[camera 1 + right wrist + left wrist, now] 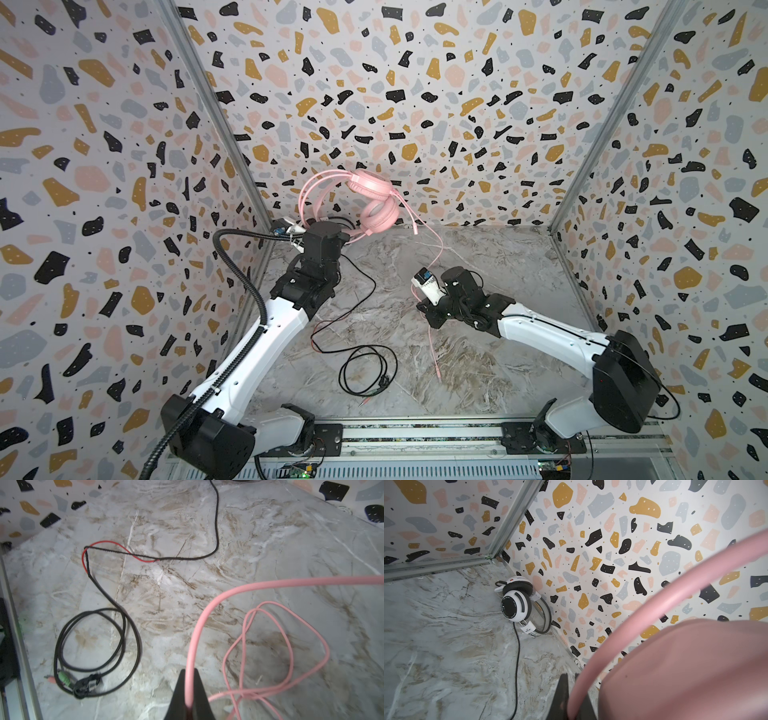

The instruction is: Wrap the headphones

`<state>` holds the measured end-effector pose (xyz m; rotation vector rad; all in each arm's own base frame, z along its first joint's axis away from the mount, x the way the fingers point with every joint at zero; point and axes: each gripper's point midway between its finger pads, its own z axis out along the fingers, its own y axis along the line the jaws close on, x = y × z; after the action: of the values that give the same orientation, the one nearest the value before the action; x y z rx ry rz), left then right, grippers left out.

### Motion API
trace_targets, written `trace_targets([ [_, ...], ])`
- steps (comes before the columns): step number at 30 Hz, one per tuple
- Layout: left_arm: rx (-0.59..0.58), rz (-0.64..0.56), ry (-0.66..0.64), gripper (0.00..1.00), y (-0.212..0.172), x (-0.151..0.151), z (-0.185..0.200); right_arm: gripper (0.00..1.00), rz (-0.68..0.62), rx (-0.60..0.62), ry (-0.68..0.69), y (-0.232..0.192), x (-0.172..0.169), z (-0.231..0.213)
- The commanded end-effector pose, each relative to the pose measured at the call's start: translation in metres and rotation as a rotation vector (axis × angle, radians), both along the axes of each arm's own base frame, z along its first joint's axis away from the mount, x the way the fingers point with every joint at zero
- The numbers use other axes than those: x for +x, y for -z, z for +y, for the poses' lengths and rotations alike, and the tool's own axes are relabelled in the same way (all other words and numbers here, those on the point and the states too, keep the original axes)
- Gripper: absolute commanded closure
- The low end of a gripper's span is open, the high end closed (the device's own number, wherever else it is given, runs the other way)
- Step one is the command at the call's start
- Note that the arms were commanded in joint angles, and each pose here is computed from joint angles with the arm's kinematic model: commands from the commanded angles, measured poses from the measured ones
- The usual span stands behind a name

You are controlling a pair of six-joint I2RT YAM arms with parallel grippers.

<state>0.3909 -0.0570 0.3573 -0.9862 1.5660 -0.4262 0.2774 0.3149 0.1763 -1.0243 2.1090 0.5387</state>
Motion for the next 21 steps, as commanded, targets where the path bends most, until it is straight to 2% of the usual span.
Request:
trace_targets([
  [1, 0.008, -0.075, -0.095, 1.00, -0.011, 0.004, 0.014, 1.00, -0.028, -0.156, 0.053, -0.021, -0.019, -0.038],
  [5, 0.099, -0.014, -0.170, 1.00, 0.015, 0.010, 0.022, 1.00, -0.060, -0.162, 0.067, -0.058, -0.042, -0.051],
  [9, 0.175, 0.050, -0.160, 1.00, 0.034, 0.017, 0.014, 1.00, -0.104, -0.136, 0.082, -0.090, -0.051, -0.059],
  [14, 0.285, 0.078, -0.080, 1.00, 0.035, 0.026, -0.012, 1.00, -0.157, -0.178, 0.098, -0.121, -0.058, -0.062],
  [18, 0.470, 0.127, 0.023, 1.00, 0.033, 0.029, -0.042, 1.00, -0.227, -0.178, 0.114, -0.151, -0.053, -0.062],
  [21, 0.590, 0.165, 0.036, 1.00, 0.034, 0.020, -0.051, 1.00, -0.297, -0.177, 0.169, -0.178, -0.045, -0.072],
])
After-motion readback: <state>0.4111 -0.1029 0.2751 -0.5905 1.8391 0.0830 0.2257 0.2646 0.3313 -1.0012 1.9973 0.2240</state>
